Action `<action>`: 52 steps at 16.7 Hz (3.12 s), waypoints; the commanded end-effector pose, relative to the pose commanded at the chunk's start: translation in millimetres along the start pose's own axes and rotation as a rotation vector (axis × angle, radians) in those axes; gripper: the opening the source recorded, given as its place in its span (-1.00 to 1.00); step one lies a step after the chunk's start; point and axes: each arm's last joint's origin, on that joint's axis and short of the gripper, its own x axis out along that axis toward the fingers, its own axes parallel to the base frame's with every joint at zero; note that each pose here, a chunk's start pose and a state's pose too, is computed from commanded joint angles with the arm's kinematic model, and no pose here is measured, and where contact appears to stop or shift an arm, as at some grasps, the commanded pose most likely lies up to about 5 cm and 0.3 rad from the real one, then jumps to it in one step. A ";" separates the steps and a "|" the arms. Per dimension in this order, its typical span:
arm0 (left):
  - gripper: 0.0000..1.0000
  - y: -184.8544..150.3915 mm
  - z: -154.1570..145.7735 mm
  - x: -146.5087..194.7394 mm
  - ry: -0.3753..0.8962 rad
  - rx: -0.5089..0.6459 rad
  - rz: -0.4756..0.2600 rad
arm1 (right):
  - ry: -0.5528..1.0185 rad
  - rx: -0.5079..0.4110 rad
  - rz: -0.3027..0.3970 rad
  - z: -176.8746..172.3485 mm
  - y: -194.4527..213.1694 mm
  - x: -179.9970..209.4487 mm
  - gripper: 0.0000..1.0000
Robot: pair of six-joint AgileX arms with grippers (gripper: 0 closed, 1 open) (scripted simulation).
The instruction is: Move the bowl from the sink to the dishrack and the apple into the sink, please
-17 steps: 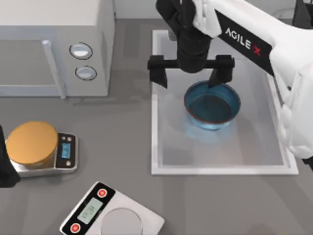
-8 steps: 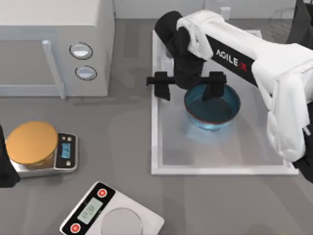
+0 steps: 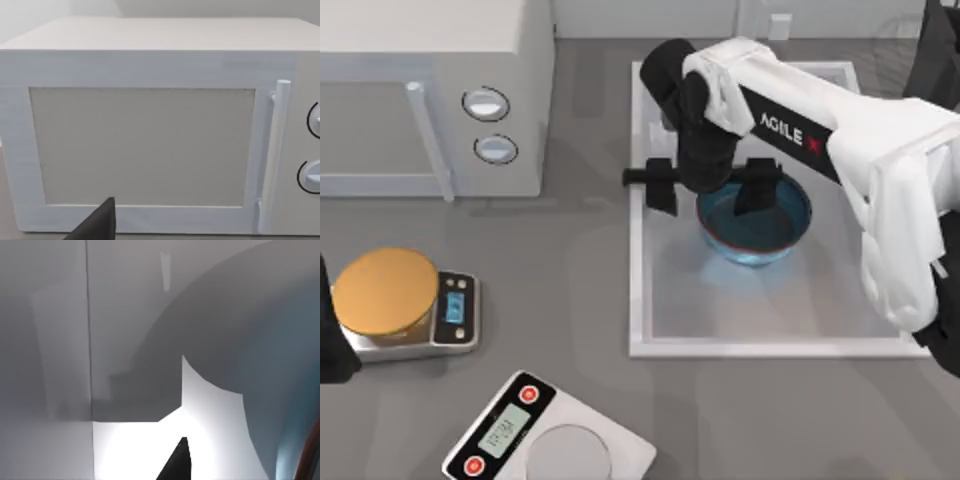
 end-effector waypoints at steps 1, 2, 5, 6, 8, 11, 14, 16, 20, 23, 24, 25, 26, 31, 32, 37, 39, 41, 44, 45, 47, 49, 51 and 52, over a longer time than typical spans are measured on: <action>1.00 0.0 0.0 0.0 0.000 0.000 0.000 | 0.000 0.000 0.000 0.0 0.0 0.0 0.55; 1.00 0.0 0.0 0.0 0.000 0.000 0.000 | 0.000 0.000 0.000 0.0 0.0 0.0 0.40; 1.00 0.0 0.0 0.0 0.000 0.000 0.000 | 0.000 0.000 0.000 0.0 0.0 0.0 -0.06; 1.00 0.0 0.0 0.0 0.000 0.000 0.000 | 0.000 0.000 0.000 0.0 0.0 0.0 -0.21; 1.00 0.0 0.0 0.0 0.000 0.000 0.000 | 0.000 0.000 0.000 0.0 0.0 0.0 -0.51; 1.00 0.0 0.0 0.0 0.000 0.000 0.000 | 0.000 0.000 0.000 0.0 0.0 0.0 -0.96; 1.00 0.0 0.0 0.0 0.000 0.000 0.000 | 0.000 0.000 0.000 0.0 0.0 0.0 -1.00; 1.00 0.0 0.0 0.0 0.000 0.000 0.000 | 0.000 0.000 0.000 0.0 0.0 0.0 -1.00; 1.00 0.0 0.0 0.0 0.000 0.000 0.000 | -0.004 0.004 0.001 1.4 -1.5 -2.8 -1.00; 1.00 0.0 0.0 0.0 0.000 0.000 0.000 | 0.001 0.003 -0.002 -3.8 5.2 -15.7 -1.00; 1.00 0.0 0.0 0.0 0.000 0.000 0.000 | 0.004 0.002 -0.004 -8.6 11.0 -28.1 -1.00; 1.00 0.0 0.0 0.0 0.000 0.000 0.000 | 0.007 0.001 -0.006 -15.0 17.9 -44.4 -1.00; 1.00 0.0 0.0 0.0 0.000 0.000 0.000 | 0.008 0.001 -0.006 -23.0 25.2 -65.1 -1.00; 1.00 0.0 0.0 0.0 0.000 0.000 0.000 | -0.009 0.003 0.007 -92.1 47.1 -205.4 -1.00; 1.00 0.0 0.0 0.0 0.000 0.000 0.000 | -0.014 0.004 0.013 -111.0 45.5 -234.7 -1.00; 1.00 0.0 0.0 0.0 0.000 0.000 0.000 | -0.017 0.007 0.020 -200.7 14.9 -335.2 -1.00; 1.00 0.0 0.0 0.0 0.000 0.000 0.000 | -0.009 0.005 0.008 -222.8 3.8 -350.4 -1.00; 1.00 0.0 0.0 0.0 0.000 0.000 0.000 | -0.005 0.004 0.001 -232.6 -1.3 -356.1 -1.00; 1.00 0.0 0.0 0.0 0.000 0.000 0.000 | -0.004 0.004 0.001 -233.0 -1.5 -356.4 -1.00; 1.00 0.0 0.0 0.0 0.000 0.000 0.000 | -0.005 0.008 0.003 -231.4 -1.7 -356.2 -1.00; 1.00 0.0 0.0 0.0 0.000 0.000 0.000 | -0.006 0.012 0.012 -228.7 -3.4 -356.1 -1.00; 1.00 0.0 0.0 0.0 0.000 0.000 0.000 | -0.015 0.030 0.057 -216.0 -12.1 -355.6 -1.00; 1.00 0.0 0.0 0.0 0.000 0.000 0.000 | -0.043 0.059 0.132 -195.3 -28.1 -355.1 -1.00; 1.00 0.0 0.0 0.0 0.000 0.000 0.000 | -0.068 0.076 0.177 -182.8 -38.9 -355.0 -1.00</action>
